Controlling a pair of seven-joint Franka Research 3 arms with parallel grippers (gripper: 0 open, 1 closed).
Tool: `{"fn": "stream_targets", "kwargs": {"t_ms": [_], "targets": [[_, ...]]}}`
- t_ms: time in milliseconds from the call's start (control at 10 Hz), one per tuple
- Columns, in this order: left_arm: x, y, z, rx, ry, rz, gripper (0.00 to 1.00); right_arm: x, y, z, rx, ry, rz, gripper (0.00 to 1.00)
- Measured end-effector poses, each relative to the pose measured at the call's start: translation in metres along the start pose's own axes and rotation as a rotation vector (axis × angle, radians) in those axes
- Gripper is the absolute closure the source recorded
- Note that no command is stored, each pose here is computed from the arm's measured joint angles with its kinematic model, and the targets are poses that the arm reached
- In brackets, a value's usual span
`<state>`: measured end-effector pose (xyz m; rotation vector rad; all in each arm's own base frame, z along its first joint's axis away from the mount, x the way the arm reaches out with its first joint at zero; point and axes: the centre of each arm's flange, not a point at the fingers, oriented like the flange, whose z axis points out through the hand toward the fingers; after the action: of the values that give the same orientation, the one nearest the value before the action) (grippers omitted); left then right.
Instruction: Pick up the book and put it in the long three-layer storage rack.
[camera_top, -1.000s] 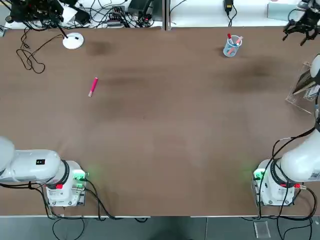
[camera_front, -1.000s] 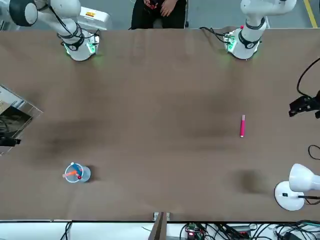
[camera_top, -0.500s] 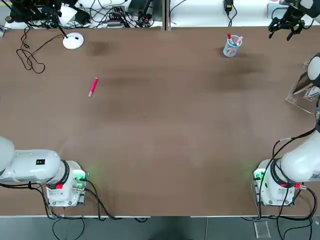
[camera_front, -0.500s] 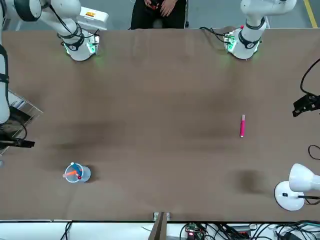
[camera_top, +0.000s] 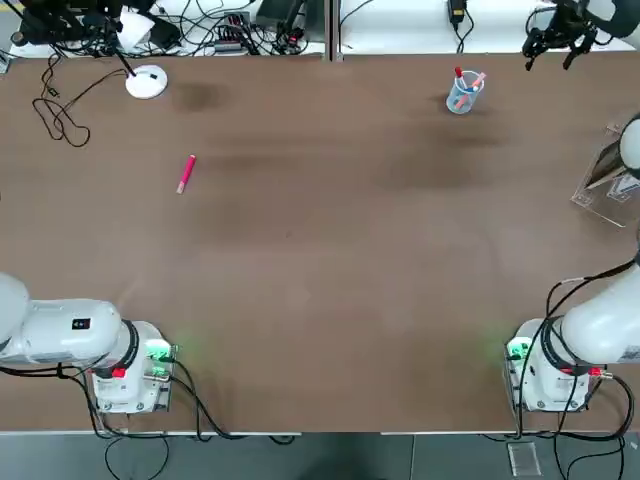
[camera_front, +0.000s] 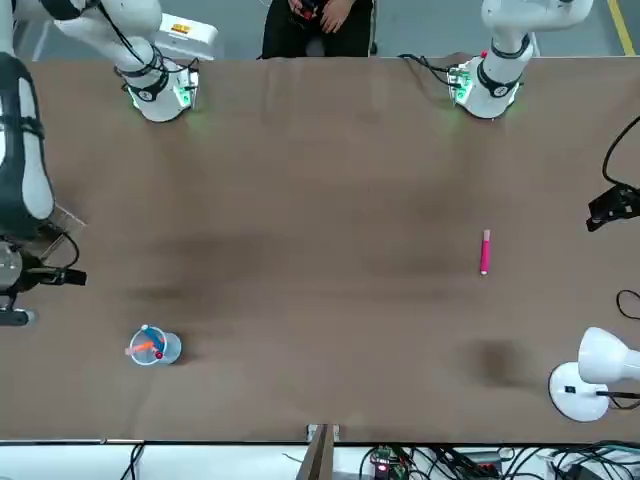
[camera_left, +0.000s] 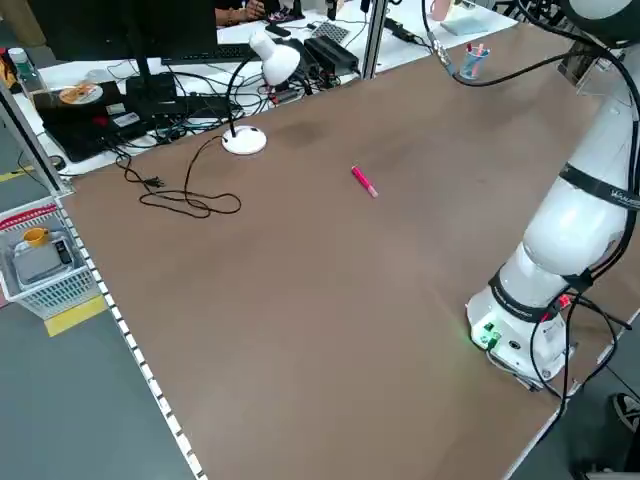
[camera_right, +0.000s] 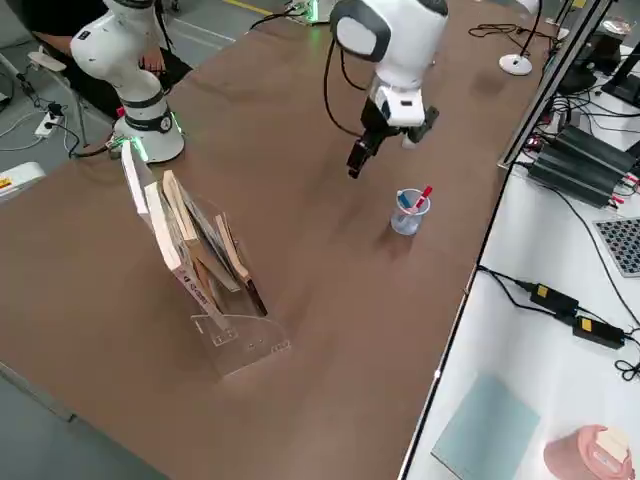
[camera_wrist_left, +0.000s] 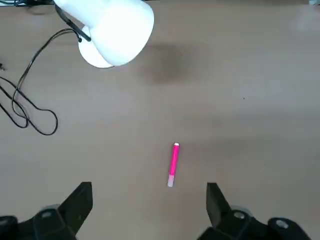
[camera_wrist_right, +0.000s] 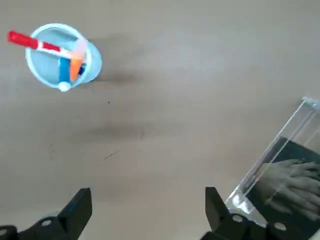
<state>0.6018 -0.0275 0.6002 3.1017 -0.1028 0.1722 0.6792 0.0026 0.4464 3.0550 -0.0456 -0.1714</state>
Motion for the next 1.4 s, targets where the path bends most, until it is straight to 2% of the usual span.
{"fn": "stream_targets", "kwargs": {"t_ms": [500, 1400], "targets": [[0.000, 0.000, -0.002, 0.000, 0.000, 0.000, 0.00, -0.025, -0.007, -0.041, -0.054, 0.052, -0.035, 0.00], [-0.001, 0.002, -0.004, -0.001, -0.004, 0.004, 0.00, -0.077, -0.004, -0.094, -0.012, 0.086, 0.038, 0.00]]}}
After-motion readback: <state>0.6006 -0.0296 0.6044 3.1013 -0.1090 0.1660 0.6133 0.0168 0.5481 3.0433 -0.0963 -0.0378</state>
